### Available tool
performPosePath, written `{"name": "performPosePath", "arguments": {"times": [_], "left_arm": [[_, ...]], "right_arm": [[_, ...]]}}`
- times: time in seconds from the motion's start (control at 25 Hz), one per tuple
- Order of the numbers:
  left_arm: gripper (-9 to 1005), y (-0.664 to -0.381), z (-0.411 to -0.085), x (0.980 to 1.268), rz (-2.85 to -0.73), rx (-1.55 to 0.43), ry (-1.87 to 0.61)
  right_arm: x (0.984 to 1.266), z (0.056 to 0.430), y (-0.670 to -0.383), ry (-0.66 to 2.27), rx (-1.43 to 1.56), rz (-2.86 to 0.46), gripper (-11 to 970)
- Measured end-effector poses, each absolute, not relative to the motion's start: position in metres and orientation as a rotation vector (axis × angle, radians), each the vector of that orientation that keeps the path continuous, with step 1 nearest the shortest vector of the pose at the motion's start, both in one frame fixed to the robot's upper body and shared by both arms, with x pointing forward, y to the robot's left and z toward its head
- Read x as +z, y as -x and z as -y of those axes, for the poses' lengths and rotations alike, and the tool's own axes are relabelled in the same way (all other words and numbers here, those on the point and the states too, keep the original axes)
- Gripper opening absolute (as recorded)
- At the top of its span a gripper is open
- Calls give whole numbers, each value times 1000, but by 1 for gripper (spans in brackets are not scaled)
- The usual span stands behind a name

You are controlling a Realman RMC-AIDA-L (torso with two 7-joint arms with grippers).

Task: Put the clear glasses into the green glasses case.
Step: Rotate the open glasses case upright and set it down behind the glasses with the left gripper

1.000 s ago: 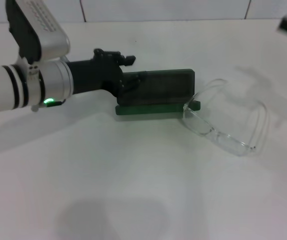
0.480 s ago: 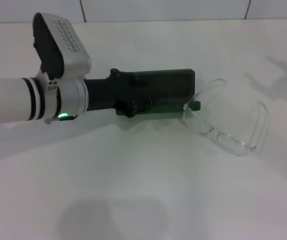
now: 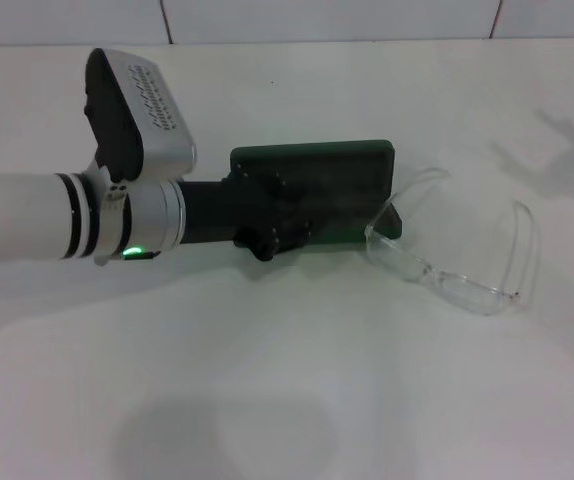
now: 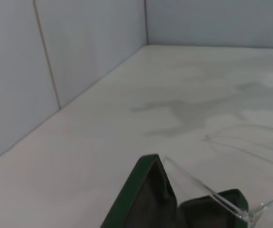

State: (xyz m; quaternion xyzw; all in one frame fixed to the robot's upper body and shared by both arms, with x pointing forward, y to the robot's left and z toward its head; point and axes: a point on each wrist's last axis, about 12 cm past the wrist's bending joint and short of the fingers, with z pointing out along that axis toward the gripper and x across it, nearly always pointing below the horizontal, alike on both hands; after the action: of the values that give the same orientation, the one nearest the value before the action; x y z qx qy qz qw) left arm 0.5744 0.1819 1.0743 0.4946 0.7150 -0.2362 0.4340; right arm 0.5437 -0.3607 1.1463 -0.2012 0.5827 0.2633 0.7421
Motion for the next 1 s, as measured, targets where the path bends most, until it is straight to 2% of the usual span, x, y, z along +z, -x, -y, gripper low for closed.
{"name": "performPosePath", "arguments": {"times": [0.4, 0.8, 1.0], "left_arm": [[440, -562, -181, 1065, -1799, -604, -1313], [440, -549, -192, 1082, -1724, -767, -1348], [440, -536, -213, 1106, -1532, -881, -1255]], "right_arm": [[1146, 362, -543, 437, 573, -1279, 869], [1143, 360, -543, 476, 575, -1312, 870], [1144, 331, -553, 725, 683, -1467, 870]]}}
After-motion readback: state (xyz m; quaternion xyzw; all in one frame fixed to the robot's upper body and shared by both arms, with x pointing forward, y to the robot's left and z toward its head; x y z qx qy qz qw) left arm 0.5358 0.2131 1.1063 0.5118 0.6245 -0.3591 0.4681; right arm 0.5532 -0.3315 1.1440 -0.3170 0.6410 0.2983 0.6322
